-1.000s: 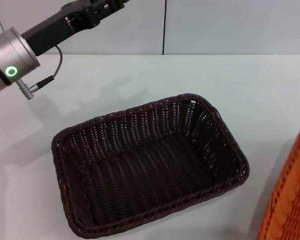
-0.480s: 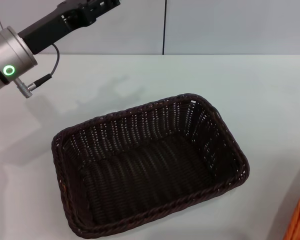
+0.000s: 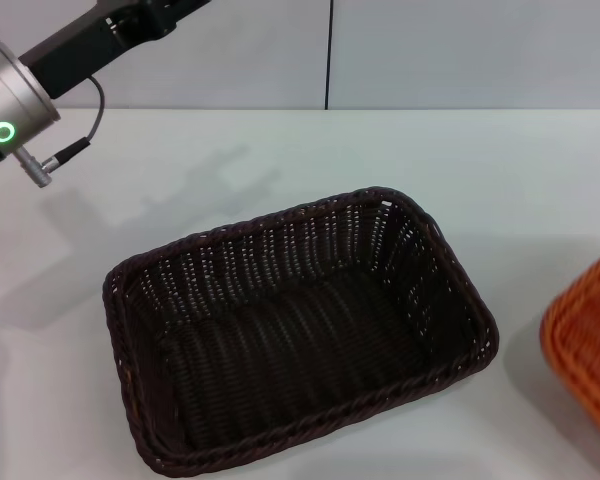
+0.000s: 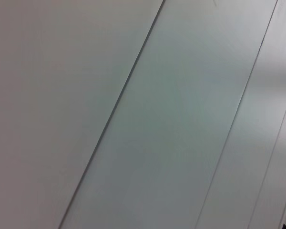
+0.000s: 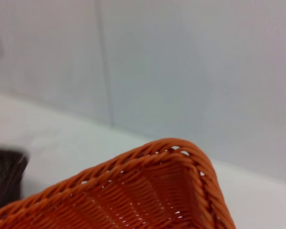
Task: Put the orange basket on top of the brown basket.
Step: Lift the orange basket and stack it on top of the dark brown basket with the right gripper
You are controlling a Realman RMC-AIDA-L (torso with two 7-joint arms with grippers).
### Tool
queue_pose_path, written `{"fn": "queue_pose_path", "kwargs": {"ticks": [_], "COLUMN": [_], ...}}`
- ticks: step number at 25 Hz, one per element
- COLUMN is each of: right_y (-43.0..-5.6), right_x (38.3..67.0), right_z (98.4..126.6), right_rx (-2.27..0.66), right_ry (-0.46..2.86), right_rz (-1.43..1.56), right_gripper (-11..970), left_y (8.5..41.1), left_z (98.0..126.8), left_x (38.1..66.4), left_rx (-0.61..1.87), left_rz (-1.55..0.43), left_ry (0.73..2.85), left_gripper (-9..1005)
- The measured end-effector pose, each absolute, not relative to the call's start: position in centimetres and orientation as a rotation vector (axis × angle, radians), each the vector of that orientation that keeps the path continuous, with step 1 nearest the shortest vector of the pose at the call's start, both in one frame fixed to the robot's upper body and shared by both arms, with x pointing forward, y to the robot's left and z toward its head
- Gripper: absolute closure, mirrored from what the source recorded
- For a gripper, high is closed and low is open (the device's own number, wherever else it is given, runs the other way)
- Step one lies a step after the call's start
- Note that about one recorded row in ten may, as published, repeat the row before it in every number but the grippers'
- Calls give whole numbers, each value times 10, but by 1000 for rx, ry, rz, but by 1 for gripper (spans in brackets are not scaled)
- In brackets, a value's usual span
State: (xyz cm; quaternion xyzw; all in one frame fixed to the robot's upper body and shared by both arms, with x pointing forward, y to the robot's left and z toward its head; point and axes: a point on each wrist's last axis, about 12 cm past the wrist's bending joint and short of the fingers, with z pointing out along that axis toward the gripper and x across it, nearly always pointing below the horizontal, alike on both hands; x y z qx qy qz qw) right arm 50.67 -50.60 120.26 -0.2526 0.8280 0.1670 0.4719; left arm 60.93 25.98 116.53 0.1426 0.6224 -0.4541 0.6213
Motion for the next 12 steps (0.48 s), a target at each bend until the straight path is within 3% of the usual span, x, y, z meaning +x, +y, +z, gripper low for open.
{"fn": "queue_pose_path", "kwargs": {"ticks": [6, 12], "right_y": [-508, -466], "right_x": [515, 543], "right_z": [1210, 1203], "right_rx": [-421, -331], "right_ry": [1797, 1567], "right_rz": [368, 449], "right_gripper": [825, 821], "left_y": [268, 270], "left_z": [1167, 1170], "left_x": [610, 612], "left_rx": [308, 312], "left_rz": [-1022, -1009], "left_ry": [1423, 1419], "left_gripper": [137, 137]}}
